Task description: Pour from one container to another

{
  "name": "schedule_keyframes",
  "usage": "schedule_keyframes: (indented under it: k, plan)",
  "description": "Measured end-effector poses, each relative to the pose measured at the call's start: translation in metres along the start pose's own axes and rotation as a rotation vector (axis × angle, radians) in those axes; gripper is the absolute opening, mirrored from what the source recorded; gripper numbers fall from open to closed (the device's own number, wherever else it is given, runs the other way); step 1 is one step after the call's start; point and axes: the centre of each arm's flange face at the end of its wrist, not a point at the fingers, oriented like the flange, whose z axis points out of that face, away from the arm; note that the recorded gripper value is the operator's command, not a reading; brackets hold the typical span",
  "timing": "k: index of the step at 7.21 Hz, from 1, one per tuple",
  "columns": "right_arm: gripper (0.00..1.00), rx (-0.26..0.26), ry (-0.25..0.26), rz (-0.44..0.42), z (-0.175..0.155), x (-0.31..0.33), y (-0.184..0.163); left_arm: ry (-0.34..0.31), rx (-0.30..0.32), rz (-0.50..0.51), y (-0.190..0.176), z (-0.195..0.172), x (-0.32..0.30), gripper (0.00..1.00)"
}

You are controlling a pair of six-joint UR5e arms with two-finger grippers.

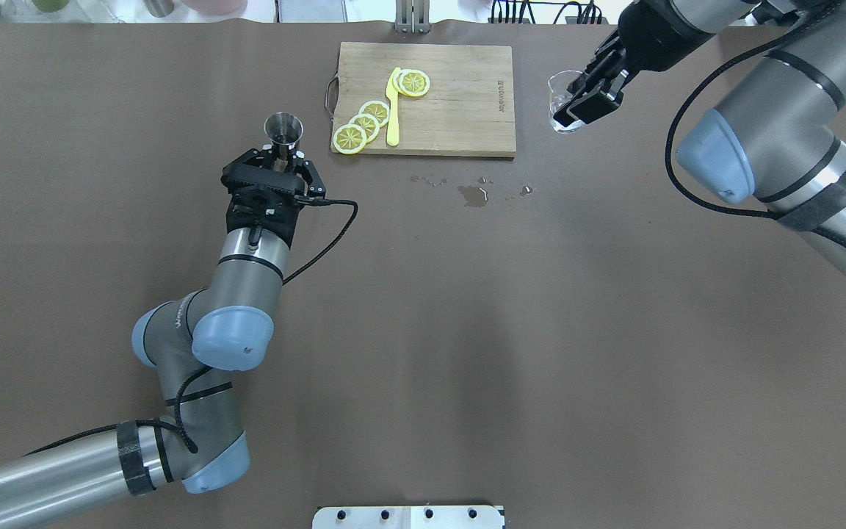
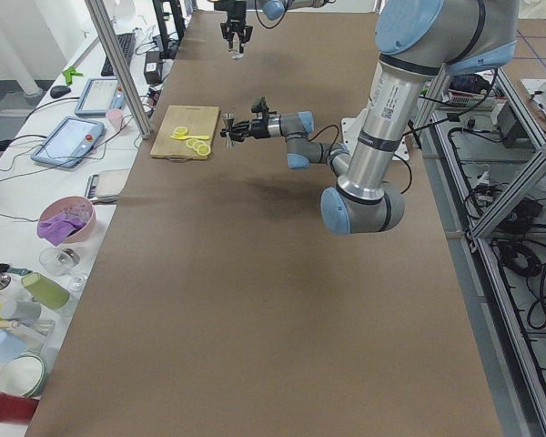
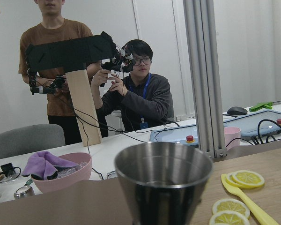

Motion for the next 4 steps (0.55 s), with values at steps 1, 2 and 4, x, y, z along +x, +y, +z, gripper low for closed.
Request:
schedule_keyframes:
  k: [1,2,4]
  plan:
    - [0.0,0.008,-0.005,-0.057,0.001,-0.008,-0.008,-0.016,-0.018,0.05,-0.01,0.004,0.016,0.0]
    - [0.0,0.005,-0.002,-0.133,0.006,-0.011,-0.009,-0.026,-0.032,0.086,-0.019,0.007,0.031,0.0]
    - [0.0,-0.001,0.045,-0.259,0.013,-0.014,-0.018,-0.034,-0.046,0.115,-0.03,0.019,0.069,0.0]
